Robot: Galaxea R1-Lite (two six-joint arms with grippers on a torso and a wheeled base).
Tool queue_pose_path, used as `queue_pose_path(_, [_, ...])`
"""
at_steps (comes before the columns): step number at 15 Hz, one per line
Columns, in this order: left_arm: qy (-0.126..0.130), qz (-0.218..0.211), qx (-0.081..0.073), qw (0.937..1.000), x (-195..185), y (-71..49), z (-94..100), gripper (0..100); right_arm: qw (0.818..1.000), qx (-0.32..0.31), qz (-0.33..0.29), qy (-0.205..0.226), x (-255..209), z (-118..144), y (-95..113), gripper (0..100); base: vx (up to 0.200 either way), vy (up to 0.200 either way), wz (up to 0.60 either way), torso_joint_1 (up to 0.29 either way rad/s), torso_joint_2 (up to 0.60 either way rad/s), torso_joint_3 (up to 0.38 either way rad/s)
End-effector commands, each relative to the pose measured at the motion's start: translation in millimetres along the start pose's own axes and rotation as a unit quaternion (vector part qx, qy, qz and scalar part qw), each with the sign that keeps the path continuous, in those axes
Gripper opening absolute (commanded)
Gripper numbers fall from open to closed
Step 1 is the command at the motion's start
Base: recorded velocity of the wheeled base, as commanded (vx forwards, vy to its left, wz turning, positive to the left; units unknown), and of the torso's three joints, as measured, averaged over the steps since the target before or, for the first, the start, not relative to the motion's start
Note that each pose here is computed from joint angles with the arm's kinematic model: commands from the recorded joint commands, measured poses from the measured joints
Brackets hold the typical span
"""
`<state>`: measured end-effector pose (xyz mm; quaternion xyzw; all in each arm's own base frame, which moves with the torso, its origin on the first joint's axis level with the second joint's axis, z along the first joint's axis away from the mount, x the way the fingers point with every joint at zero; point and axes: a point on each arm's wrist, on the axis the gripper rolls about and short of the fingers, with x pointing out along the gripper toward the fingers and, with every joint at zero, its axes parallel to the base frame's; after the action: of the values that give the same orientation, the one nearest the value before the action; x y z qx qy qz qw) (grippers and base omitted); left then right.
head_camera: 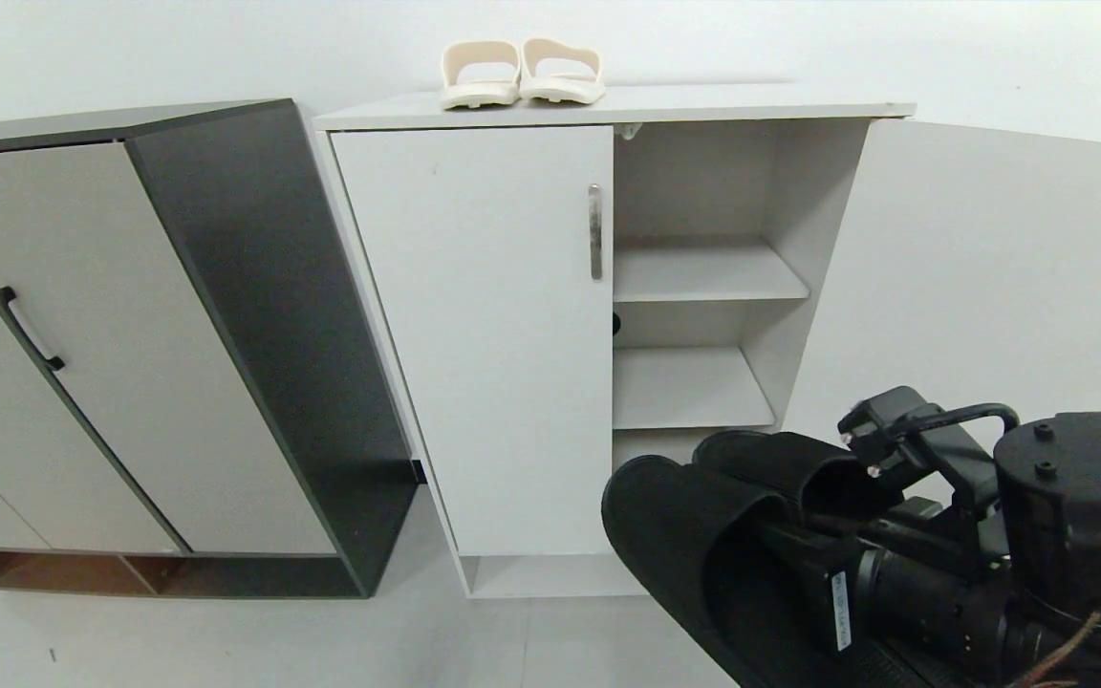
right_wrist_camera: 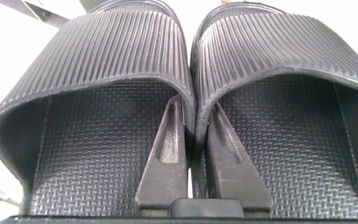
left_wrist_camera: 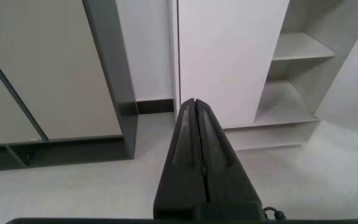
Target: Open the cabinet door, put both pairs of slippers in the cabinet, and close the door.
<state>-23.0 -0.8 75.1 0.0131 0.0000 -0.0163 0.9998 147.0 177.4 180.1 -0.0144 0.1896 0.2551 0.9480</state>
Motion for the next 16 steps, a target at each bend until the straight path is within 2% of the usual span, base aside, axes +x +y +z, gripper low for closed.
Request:
queue_pose_path(1, [0.001, 0.0, 0.0, 1.0, 0, 0.0, 0.1, 0, 1.0, -0.007, -0.003, 0.008, 1, -6, -1, 0, 0.0, 0.0, 0.0, 0.0, 0.0, 0.0])
queue_pose_path(8, [0.002, 0.0, 0.001, 1.0, 0, 0.0, -0.1, 0, 0.999, -0.013, -0.012, 0.036, 19, -16, 3, 0, 0.0, -0.2, 0.0, 0.002, 0.0, 0.004])
queue_pose_path(11, [0.001, 0.0, 0.0, 1.0, 0, 0.0, 0.1, 0, 0.999, -0.006, -0.012, 0.048, 31, -25, 11, 0, 0.0, 0.0, 0.0, 0.0, 0.0, 0.0])
queue_pose_path(13, [0.002, 0.0, 0.0, 1.0, 0, 0.0, -0.1, 0, 0.998, 0.03, -0.035, 0.043, 50, -28, 20, 0, 0.0, 0.0, 0.0, 0.0, 0.0, 0.0])
queue_pose_path(16, [0.001, 0.0, 0.001, 1.0, 0, 0.0, 0.1, 0, 0.998, 0.035, -0.028, 0.039, 70, -35, 26, 0, 0.0, 0.0, 0.0, 0.0, 0.0, 0.0])
